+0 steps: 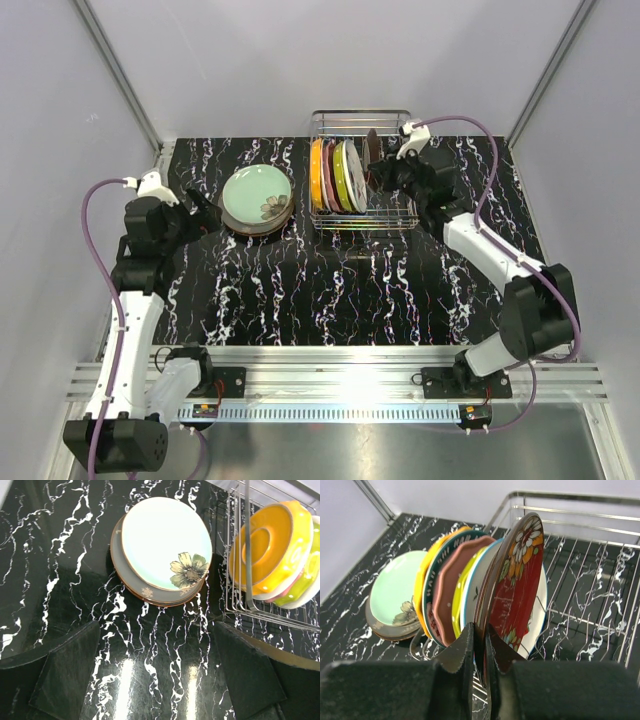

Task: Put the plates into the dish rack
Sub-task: Insert the plate into the dish rack

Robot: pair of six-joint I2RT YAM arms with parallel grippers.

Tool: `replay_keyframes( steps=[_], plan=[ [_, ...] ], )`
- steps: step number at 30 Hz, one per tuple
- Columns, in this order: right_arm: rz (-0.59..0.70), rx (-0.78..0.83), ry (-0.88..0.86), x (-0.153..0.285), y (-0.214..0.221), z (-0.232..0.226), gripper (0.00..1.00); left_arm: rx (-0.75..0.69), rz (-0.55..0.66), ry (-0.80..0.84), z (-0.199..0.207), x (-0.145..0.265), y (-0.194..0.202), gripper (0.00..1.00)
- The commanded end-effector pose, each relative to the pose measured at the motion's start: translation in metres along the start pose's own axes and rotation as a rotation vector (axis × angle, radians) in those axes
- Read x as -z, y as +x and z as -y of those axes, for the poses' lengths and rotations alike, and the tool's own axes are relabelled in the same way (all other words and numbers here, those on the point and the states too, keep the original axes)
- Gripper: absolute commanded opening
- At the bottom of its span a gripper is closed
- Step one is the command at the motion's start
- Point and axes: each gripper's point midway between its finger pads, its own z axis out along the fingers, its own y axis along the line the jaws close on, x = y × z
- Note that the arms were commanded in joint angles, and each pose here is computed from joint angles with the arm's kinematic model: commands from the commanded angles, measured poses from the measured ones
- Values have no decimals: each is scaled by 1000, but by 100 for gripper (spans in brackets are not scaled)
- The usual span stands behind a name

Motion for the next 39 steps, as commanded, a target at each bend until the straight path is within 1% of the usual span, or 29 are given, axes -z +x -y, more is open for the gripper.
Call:
replay_keyframes(
  steps=[1, 9, 19, 28, 29, 30, 32, 33, 37, 39],
  plan=[
    [177, 39, -51, -6, -64, -14, 0, -13, 46, 52, 11, 1, -12, 99],
    [100, 40, -27, -25, -27, -1, 0, -10, 47, 61, 13, 2, -12, 99],
    [14, 58, 19, -47, 6, 17, 1, -11, 41, 63, 13, 1, -10, 99],
    [-40, 60, 28, -55, 27, 23, 16, -10, 38, 67, 14, 1, -10, 99],
    [-44, 59, 32, -55, 29, 25, 19, -9, 33, 67, 14, 0, -9, 99],
    [-51, 59, 32, -57, 32, 25, 25, -8, 30, 66, 13, -1, -8, 99],
    [-61, 64, 36, -57, 35, 27, 33, -9, 28, 62, 12, -1, -8, 99],
    [-65, 66, 34, -57, 36, 26, 39, -10, 30, 62, 13, -1, -8, 99],
    [-73, 80, 39, -55, 36, 27, 47, -12, 27, 49, 10, -2, -7, 99],
    [-70, 87, 43, -53, 32, 28, 47, -14, 27, 45, 9, -2, -8, 99]
  ],
)
